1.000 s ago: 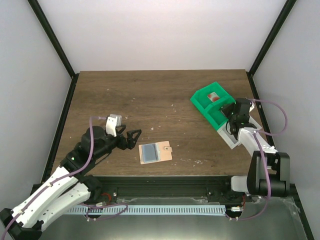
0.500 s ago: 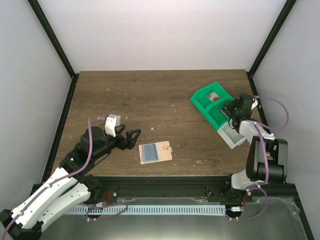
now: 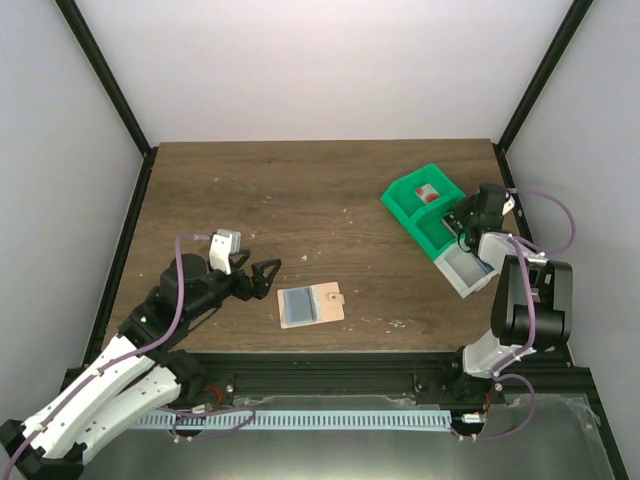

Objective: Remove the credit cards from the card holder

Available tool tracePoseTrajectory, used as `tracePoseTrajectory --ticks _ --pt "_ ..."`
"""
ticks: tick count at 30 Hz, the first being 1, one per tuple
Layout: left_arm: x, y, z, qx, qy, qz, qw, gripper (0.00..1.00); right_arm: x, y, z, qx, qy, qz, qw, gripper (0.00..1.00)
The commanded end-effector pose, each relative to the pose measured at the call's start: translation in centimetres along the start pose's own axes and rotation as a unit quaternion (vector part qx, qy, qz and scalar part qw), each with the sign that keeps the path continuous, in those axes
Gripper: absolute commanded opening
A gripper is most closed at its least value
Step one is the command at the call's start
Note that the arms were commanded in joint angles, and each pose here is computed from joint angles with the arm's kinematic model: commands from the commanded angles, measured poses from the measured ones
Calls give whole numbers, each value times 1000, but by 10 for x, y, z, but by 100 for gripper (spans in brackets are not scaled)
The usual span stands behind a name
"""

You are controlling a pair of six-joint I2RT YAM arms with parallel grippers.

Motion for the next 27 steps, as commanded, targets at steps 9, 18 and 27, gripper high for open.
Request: tracePoseTrajectory --ticks 9,18,27 --pt "0 1 -2 3 0 3 1000 100 13 0 7 14 -5 -4 1000 1" --pt "0 0 -2 3 0 0 1000 100 17 -2 6 17 -4 -9 1000 1" --pt "0 0 -1 3 -1 0 1000 100 20 -3 6 18 -6 -11 1000 0"
Point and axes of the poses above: each gripper's point midway between its finger pads, its own x axis out along the fingers, its own y axis along the line the jaws close on, z = x × y, the point moved 8 cm from there along -x, back along the fingers, and after that the axes turned 14 degrees about x, right-handed, at the moved point
